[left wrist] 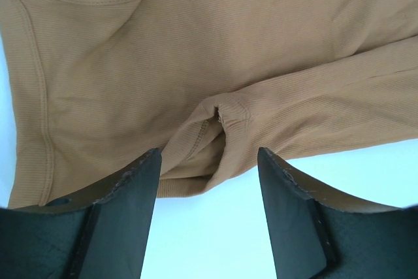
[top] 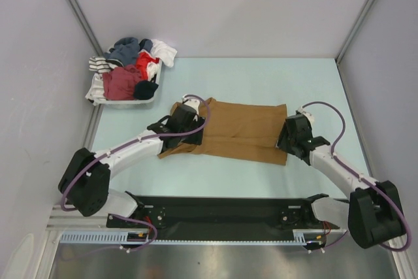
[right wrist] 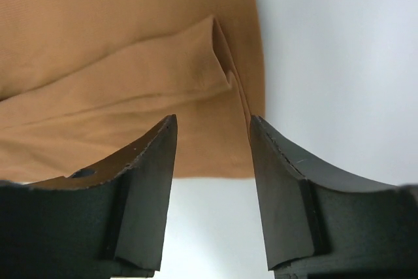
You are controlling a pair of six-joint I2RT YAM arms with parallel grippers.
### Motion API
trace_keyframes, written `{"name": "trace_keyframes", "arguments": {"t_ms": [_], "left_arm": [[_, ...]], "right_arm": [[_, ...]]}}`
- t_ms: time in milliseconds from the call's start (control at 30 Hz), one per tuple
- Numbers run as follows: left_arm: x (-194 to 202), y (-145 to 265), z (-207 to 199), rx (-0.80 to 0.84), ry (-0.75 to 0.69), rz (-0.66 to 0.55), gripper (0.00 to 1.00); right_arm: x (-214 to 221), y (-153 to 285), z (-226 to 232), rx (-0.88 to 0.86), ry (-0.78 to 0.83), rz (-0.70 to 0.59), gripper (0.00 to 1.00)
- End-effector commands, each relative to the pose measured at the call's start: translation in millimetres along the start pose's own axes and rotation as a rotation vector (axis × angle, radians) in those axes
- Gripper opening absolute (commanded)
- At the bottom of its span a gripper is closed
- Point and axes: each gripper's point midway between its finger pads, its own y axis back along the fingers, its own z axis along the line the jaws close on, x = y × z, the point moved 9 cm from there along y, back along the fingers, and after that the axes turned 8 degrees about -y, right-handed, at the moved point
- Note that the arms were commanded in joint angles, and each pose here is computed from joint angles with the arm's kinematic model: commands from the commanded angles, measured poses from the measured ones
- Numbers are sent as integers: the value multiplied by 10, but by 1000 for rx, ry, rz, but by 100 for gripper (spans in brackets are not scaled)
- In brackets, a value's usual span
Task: Fold and stack the tank tops
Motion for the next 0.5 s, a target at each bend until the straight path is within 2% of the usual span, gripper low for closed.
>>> {"name": "trace_keyframes", "arguments": {"t_ms": [0,133,400,467], "left_arm": [[-168,-59,-74,35,-28,-49,66],[-162,-128,-81,32,-39,-42,65],[-142,-247,-117,50,-48,-14,64],[-154,-270,-125,49,-47,-11,60]], "right_arm": [[-227,-79,198,-40,46,-66,53],[-306,-209,250,-4,56,-68,45],[-348,-345,223,55,55,-66,45],[-349,-345,219,53,53,-75,43]]}}
